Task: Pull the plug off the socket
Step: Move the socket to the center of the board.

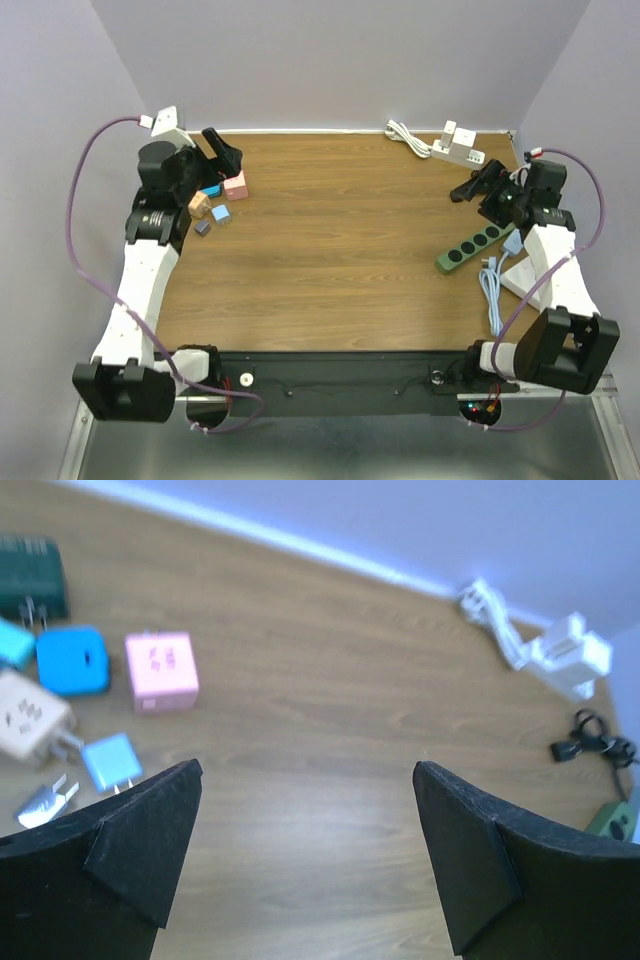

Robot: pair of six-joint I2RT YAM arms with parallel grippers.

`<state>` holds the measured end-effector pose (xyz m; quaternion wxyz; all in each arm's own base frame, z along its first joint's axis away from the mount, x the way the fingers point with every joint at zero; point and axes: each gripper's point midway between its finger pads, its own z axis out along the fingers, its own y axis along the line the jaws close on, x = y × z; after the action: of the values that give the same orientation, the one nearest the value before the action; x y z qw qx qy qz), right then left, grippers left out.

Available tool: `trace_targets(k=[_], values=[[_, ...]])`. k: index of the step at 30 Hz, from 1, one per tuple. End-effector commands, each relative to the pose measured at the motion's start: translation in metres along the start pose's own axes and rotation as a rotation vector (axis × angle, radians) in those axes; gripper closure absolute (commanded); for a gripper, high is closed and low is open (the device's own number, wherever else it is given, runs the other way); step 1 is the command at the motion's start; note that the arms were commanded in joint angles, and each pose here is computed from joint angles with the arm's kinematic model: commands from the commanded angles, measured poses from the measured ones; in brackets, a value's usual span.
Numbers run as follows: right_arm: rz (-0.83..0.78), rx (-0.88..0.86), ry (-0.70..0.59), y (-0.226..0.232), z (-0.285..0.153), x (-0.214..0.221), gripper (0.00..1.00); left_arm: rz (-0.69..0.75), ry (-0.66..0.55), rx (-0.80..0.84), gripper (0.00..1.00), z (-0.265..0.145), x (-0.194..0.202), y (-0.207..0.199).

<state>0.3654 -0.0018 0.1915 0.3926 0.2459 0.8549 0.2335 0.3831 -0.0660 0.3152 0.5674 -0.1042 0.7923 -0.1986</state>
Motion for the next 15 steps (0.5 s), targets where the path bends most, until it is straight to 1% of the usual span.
trace_targets(k=[1,2,5,12,15], values=[[-0.107,-0.189,-0.095,0.058,-0.036,-0.026,0.0,0.065,-0.25,0.068,0.01,-0.031,-0.061,-0.024],[-0.115,-0.2,-0.107,0.063,-0.041,-0.028,0.0,0.072,-0.266,0.069,0.01,-0.035,-0.067,-0.027],[-0.128,-0.232,-0.123,0.075,-0.05,-0.033,0.0,0.063,-0.26,0.057,0.01,-0.035,-0.074,-0.028],[-0.127,-0.28,-0.098,0.087,-0.051,-0.034,0.0,0.043,-0.243,0.154,0.03,-0.042,-0.067,-0.045],[-0.119,-0.3,-0.099,0.094,-0.054,-0.038,0.0,0.051,-0.21,0.205,0.03,-0.043,-0.06,-0.053]])
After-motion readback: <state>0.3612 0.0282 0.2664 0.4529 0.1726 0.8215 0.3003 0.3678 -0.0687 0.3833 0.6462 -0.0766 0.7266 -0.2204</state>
